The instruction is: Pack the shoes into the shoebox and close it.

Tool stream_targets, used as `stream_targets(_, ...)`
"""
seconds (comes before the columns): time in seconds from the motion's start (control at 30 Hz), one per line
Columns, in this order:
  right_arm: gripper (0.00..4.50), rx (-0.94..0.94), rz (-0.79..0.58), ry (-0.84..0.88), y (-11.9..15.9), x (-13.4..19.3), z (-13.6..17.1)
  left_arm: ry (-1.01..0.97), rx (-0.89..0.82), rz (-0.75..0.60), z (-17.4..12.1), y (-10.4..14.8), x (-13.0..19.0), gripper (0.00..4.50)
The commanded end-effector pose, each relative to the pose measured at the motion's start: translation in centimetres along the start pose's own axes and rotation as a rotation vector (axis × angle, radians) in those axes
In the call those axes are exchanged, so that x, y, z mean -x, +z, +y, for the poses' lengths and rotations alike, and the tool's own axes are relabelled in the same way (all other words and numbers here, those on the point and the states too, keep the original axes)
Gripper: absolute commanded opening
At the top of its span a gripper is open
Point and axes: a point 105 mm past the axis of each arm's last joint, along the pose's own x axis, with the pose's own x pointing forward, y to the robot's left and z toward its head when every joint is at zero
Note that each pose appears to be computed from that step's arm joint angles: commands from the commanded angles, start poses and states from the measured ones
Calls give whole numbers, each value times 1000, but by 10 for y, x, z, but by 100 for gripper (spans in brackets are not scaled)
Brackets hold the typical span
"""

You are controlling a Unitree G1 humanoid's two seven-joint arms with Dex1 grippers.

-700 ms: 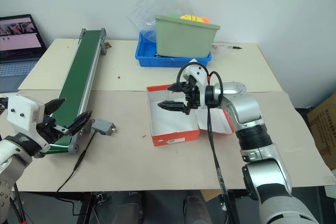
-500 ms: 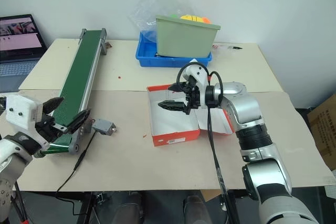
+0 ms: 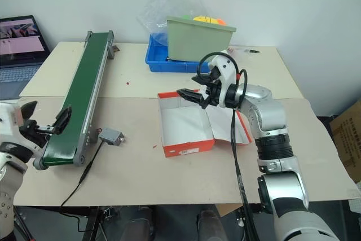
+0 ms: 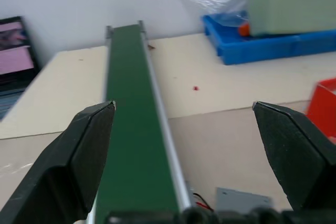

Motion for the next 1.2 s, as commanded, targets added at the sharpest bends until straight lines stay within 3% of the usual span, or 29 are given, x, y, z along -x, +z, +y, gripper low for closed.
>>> stream_targets(0.03,443,78,-48,-55,18,5,-8,92,-38,-51,8,9,0,450)
stream_targets(0.3,443,51,-22,-95,10,1,-13,79,-8,-49,-11,4,-5,450)
stream_targets(0.87,443,40,-3,-94,-5,-12,2,42,-13,-50,-20,5,-19,450)
stream_targets(1.2,443,22,-23,-106,-6,-18,6,57,-48,-65,-10,10,-22,450)
